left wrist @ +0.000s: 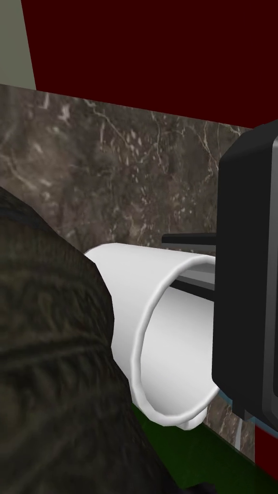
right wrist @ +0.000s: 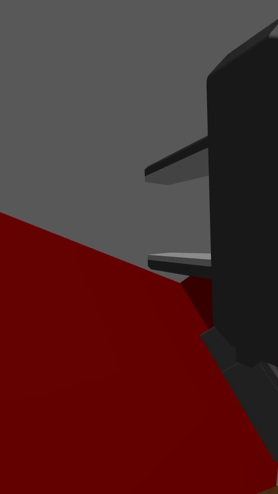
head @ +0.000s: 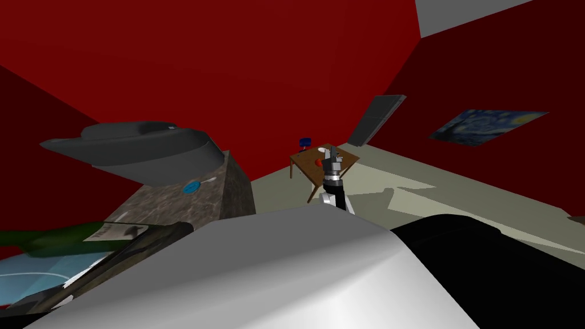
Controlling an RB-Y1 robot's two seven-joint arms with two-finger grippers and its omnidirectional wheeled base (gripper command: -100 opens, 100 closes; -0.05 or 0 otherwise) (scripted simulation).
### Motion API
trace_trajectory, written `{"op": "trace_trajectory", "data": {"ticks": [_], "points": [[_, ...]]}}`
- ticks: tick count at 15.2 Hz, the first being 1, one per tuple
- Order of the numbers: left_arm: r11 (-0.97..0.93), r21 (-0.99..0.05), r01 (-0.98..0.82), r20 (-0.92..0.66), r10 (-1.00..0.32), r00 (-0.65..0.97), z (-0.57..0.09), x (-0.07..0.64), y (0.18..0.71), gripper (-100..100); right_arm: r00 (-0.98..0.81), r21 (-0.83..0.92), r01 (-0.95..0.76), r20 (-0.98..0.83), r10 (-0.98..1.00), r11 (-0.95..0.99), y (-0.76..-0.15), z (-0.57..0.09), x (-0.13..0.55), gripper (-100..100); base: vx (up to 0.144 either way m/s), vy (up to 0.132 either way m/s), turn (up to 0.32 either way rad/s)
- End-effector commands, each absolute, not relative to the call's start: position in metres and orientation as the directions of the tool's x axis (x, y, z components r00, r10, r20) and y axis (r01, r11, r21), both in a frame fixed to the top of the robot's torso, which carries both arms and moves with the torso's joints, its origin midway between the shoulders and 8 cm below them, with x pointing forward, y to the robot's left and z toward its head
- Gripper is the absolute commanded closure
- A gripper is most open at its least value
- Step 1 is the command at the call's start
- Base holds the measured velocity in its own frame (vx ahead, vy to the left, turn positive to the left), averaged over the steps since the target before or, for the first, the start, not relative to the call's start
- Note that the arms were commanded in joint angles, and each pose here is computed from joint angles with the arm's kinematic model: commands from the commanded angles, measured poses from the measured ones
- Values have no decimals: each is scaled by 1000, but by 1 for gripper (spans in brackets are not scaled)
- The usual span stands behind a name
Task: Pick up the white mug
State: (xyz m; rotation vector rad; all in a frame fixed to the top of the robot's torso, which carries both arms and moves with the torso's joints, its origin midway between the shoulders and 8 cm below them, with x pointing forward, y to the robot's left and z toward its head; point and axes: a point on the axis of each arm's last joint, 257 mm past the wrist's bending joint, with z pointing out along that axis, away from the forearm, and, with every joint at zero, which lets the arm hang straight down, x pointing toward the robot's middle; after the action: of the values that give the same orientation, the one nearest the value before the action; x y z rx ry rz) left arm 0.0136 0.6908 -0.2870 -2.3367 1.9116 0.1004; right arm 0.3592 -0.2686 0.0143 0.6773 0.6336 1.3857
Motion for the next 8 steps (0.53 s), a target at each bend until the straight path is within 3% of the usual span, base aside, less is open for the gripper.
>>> {"op": "trace_trajectory", "data": {"ticks": [1, 8], "points": [[-201, -52, -978, -129, -970, 206, -284, 21, 686, 100, 84, 751, -658, -8, 996, 62, -269, 14, 359, 0, -51, 37, -19], [-207, -46, -977, -128, -969, 211, -279, 37, 672, 100, 84, 751, -658, -8, 996, 62, -269, 14, 359, 0, -46, 36, -14]]}}
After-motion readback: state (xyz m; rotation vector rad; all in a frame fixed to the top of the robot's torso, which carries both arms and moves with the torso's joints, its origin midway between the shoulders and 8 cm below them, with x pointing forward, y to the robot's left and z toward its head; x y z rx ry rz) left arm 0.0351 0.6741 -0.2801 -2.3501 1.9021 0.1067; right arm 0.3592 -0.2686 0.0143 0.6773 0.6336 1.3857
